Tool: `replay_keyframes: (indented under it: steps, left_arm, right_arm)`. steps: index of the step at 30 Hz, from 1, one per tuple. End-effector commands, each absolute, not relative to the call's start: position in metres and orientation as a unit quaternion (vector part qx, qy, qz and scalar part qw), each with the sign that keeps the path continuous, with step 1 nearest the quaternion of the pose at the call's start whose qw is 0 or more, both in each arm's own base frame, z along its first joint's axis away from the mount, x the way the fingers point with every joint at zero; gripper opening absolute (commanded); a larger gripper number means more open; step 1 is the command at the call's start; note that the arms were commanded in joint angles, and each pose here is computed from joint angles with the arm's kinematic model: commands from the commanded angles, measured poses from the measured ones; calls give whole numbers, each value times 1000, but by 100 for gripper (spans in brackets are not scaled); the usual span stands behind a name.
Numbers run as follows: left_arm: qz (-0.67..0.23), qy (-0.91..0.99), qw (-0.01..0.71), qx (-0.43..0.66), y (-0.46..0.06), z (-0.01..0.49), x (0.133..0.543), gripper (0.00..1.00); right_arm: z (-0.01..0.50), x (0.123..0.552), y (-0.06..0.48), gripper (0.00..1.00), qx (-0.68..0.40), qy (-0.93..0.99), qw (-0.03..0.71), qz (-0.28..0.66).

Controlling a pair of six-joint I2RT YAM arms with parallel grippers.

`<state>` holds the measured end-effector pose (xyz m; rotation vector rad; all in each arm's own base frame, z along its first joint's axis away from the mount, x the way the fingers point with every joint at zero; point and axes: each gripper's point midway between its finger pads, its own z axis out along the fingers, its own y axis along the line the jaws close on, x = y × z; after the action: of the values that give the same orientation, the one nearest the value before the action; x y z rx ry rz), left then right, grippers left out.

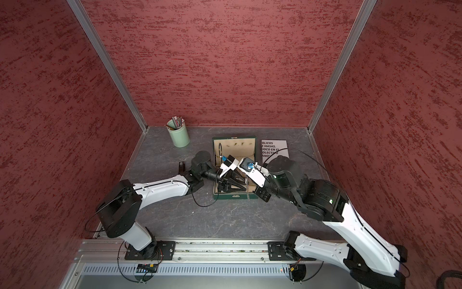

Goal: Put jewelry chain into jewelry box
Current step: Hang the necklace on the jewelry box clasp.

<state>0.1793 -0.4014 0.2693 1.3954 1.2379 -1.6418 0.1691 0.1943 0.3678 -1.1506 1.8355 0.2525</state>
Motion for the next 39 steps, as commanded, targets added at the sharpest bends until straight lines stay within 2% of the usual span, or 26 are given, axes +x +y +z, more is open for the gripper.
replay_keyframes:
  steps: [1, 10, 13, 20, 26, 30, 39]
  left_arm:
    - [-629, 460, 323, 538, -403, 274, 179, 37]
    - [-633, 454, 319, 540, -405, 278, 178, 40]
    - [-633, 454, 316, 541, -405, 278, 178, 35]
    - [-634, 457, 312, 541, -405, 276, 179, 0]
    - [-631, 467, 317, 531, -404, 277, 183, 0]
    - [-612, 489, 351, 512, -400, 280, 193, 0]
    - [-434, 634, 475, 428, -378, 274, 267, 0]
  right_arm:
    - [380, 169, 190, 0, -459, 741, 478, 107]
    - [379, 169, 191, 0, -460, 741, 477, 108]
    - [380, 170, 191, 0, -459, 741, 479, 106]
    - [380, 171, 190, 0, -459, 741, 480, 102]
    - [379, 172, 189, 0, -453, 743, 483, 102]
    - [382, 181, 188, 0, -419, 748, 505, 101]
    - [385, 228, 206, 0, -295, 743, 591, 104]
